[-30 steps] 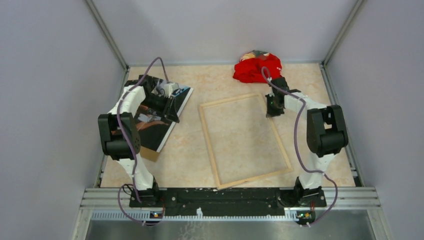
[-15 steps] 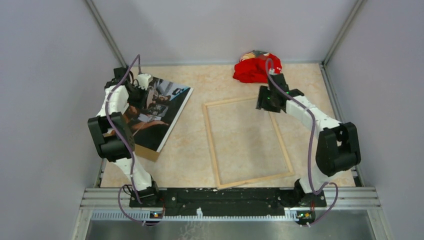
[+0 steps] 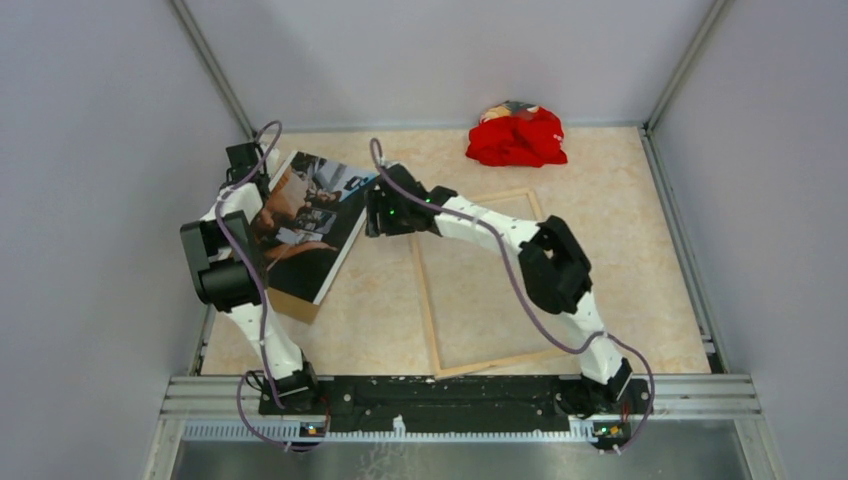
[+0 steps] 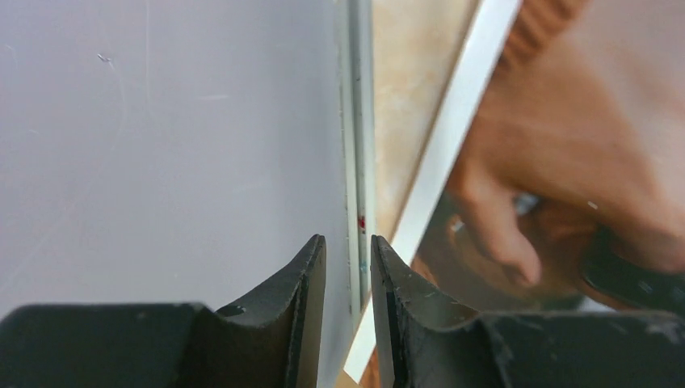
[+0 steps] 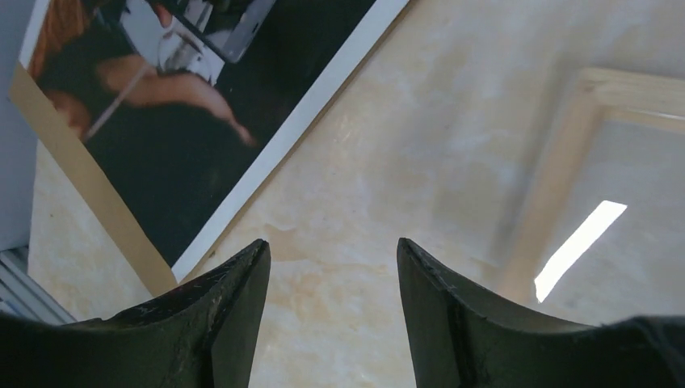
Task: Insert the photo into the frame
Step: Adjust the photo frame item at the center of the board.
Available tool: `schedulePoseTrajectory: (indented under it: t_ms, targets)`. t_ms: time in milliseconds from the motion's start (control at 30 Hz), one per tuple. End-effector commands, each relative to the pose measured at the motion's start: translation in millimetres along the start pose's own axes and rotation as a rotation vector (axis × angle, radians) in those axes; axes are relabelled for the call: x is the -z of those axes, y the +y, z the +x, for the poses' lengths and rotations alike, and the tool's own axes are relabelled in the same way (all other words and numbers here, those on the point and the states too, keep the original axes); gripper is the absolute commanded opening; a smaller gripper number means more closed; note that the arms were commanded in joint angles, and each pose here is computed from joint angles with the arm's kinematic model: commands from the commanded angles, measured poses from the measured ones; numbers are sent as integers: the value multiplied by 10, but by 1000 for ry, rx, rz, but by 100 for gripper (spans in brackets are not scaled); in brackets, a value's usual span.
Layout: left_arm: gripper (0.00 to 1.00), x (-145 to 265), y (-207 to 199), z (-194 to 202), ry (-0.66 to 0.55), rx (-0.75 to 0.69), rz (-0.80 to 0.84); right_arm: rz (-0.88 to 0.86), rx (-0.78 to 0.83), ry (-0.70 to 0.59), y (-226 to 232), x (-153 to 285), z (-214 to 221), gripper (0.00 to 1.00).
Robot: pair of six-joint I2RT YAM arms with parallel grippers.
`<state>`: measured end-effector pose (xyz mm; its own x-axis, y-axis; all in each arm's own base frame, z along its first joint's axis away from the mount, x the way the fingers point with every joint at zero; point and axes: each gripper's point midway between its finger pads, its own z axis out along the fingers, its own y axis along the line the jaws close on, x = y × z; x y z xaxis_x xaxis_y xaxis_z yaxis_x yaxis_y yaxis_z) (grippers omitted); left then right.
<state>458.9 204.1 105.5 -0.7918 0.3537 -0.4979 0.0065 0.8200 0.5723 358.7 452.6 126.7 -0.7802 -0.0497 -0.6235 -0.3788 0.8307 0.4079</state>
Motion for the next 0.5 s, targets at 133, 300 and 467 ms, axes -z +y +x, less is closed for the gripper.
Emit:
schedulePoseTrajectory:
  t_ms: [133, 300, 467]
  targets:
    - [34, -465, 355, 43, 38, -12, -225, -16, -70, 80, 200, -573, 518, 58]
    - [33, -733, 288, 145, 71, -6, -207, 27, -92, 90, -9, -703, 600, 58]
    - [33, -926, -131, 315, 126, -31, -23, 62, -205, 70, -435, -732, 526, 58]
